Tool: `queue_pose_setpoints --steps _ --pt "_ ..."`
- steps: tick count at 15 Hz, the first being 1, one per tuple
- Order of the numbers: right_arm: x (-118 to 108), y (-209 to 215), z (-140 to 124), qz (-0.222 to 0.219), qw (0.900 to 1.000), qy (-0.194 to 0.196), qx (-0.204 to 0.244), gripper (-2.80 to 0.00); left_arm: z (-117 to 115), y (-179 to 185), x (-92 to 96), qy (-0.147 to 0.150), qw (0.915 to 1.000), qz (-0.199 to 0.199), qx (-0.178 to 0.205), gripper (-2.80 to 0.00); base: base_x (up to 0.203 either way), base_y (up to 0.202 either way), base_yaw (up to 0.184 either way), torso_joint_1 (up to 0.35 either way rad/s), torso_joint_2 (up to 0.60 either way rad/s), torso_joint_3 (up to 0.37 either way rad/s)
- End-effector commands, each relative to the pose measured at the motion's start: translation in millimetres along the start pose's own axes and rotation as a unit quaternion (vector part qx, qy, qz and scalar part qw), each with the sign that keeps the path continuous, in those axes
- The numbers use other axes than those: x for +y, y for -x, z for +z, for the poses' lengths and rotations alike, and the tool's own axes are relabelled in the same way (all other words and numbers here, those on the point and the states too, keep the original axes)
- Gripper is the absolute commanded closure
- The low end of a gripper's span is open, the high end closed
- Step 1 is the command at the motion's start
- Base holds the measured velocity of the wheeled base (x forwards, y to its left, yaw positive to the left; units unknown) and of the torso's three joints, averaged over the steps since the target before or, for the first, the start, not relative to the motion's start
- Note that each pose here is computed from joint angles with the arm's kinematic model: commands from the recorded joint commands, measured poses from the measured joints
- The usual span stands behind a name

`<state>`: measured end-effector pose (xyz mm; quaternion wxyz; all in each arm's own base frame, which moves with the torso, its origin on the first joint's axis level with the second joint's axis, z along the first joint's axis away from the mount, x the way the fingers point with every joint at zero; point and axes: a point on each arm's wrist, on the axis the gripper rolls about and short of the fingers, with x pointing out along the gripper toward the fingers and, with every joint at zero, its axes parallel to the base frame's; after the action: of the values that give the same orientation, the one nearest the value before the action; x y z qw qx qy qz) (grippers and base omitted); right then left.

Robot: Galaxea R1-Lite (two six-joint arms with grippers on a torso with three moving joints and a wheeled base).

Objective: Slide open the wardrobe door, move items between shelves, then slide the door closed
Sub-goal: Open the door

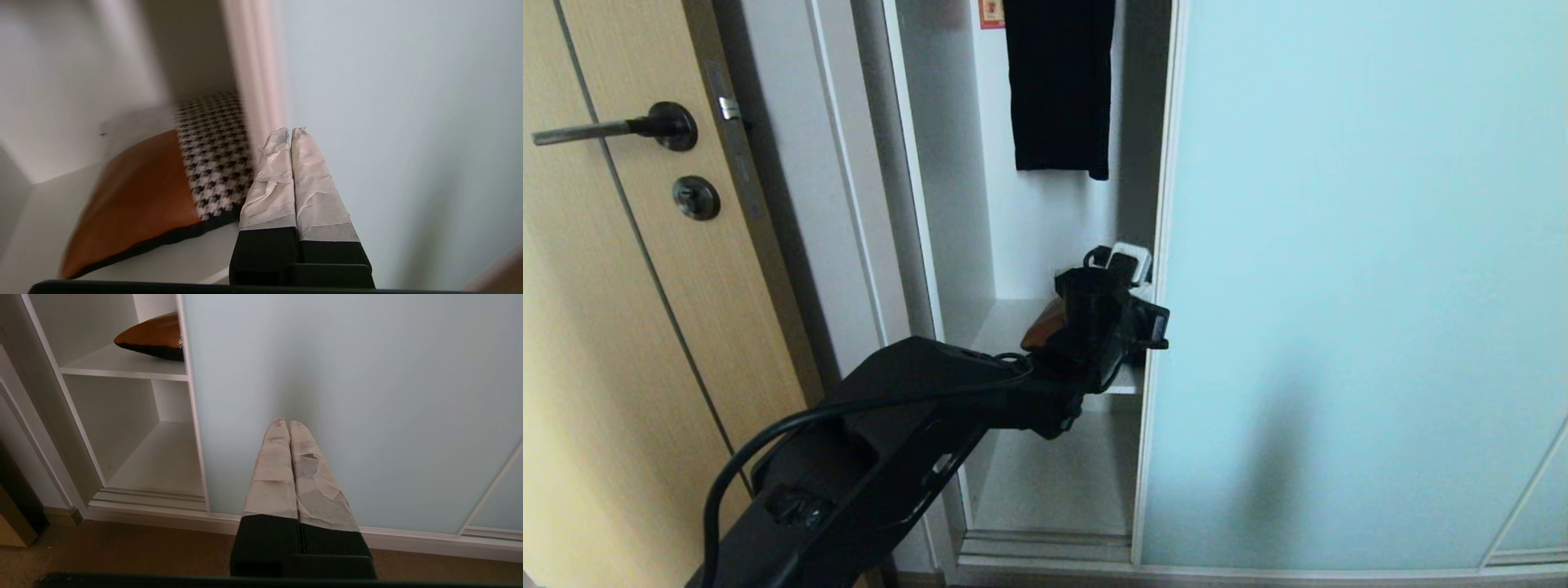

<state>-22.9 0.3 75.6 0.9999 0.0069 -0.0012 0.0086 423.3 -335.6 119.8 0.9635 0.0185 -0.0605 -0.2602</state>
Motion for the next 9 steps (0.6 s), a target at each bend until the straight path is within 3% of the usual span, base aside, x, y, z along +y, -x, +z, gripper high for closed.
queue_pose_setpoints --steps 1,6,9 --pt "0.0 0.0 0.0 0.001 1.000 0.000 0.000 0.00 26.3 3.9 5.1 0.002 0.9996 0.010 -0.025 0.00 0.000 0.000 0.000 0.000 0.00 0.000" --pt "0.0 -0.1 -0.2 0.000 1.000 0.000 0.001 0.00 121.5 37.8 64.4 0.003 0.9936 0.068 -0.090 0.00 0.000 0.000 0.000 0.000 0.00 0.000" --pt "0.0 -0.1 -0.4 0.000 1.000 0.000 0.000 0.00 169.3 85.4 114.9 -0.006 0.9869 0.124 -0.104 0.00 0.000 0.000 0.000 0.000 0.00 0.000"
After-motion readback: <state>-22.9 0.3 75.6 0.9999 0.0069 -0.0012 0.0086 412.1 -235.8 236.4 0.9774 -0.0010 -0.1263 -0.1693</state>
